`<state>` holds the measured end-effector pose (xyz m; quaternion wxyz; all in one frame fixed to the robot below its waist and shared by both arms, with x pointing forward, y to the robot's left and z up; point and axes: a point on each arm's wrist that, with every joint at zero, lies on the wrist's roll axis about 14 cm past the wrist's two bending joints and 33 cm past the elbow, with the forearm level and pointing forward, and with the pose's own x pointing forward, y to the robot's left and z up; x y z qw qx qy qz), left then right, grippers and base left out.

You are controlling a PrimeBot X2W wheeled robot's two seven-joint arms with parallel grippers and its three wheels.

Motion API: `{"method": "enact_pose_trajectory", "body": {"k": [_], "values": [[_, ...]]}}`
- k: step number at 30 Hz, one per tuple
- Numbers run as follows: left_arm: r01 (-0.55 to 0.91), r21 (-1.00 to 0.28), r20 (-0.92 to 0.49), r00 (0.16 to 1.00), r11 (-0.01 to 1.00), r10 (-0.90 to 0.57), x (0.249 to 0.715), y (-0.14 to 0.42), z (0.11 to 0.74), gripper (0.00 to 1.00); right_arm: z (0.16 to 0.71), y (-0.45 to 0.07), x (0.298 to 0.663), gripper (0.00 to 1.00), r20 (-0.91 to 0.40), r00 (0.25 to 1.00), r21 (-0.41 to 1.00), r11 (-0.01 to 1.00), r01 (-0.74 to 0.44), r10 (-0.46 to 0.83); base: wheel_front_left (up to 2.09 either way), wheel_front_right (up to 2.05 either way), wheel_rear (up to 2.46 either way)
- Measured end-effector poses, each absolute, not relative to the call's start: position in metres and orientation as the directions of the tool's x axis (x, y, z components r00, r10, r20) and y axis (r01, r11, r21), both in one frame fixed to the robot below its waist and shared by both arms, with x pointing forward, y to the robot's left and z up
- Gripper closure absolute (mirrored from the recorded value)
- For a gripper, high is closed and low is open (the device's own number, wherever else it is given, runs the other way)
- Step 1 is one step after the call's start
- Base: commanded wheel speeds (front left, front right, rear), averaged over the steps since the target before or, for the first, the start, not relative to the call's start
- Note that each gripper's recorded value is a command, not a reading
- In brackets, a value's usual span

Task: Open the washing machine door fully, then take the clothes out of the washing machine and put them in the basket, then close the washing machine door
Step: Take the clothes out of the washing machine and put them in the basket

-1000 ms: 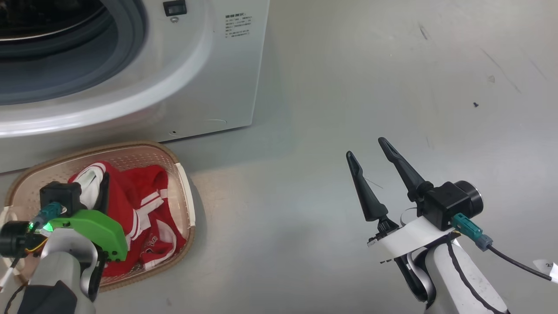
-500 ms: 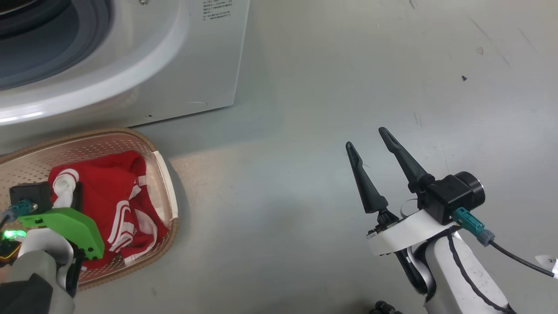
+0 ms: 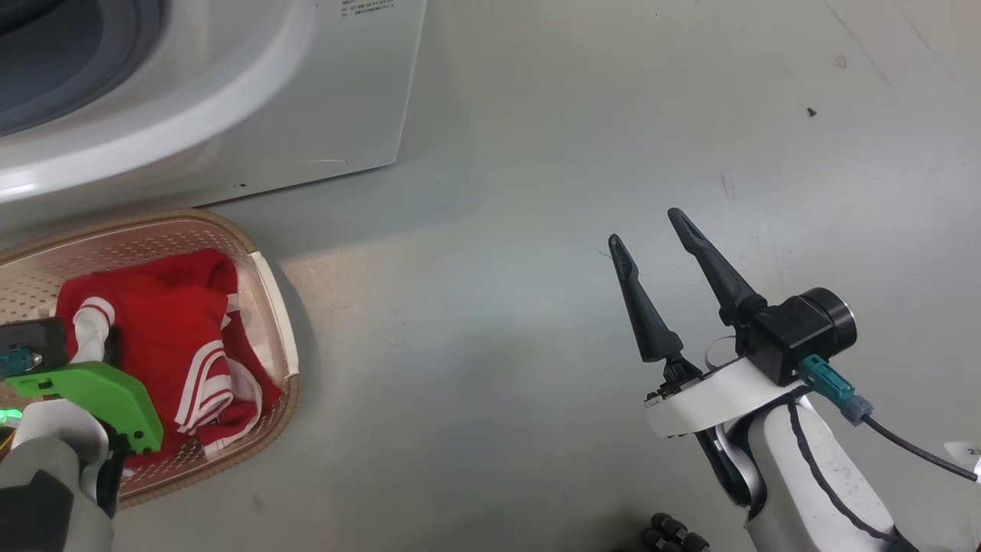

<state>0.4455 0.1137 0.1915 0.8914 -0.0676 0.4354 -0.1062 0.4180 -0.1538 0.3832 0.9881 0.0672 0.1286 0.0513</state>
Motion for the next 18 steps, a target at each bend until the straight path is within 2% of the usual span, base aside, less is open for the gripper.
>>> {"method": "enact_pose_trajectory", "body": {"k": [9, 10, 11, 12, 18], "values": [[0.116, -0.206, -0.788, 0.569, 0.972, -0.235, 0.438, 0.117, 0.181, 1.00, 0.381, -0.154, 0.419, 0.00, -0.251, 0.961, 0.143, 0.986, -0.081, 0.116, 0.00, 0.00, 0.00], [0.115, -0.205, -0.787, 0.571, 0.972, -0.234, 0.438, 0.117, 0.181, 0.63, 0.381, -0.154, 0.420, 0.00, -0.250, 0.961, 0.143, 0.986, -0.082, 0.116, 0.00, 0.00, 0.00], [0.113, -0.205, -0.788, 0.570, 0.972, -0.233, 0.439, 0.117, 0.181, 0.04, 0.381, -0.154, 0.420, 0.00, -0.250, 0.961, 0.144, 0.986, -0.082, 0.117, 0.00, 0.00, 0.00], [0.112, -0.205, -0.790, 0.568, 0.972, -0.231, 0.439, 0.117, 0.181, 0.00, 0.382, -0.154, 0.420, 0.00, -0.249, 0.961, 0.144, 0.986, -0.083, 0.117, 0.00, 0.00, 0.00], [0.102, -0.199, -0.797, 0.562, 0.975, -0.222, 0.437, 0.120, 0.180, 0.00, 0.385, -0.153, 0.423, 0.00, -0.236, 0.964, 0.136, 0.986, -0.093, 0.124, 0.00, 0.00, 0.00]]}}
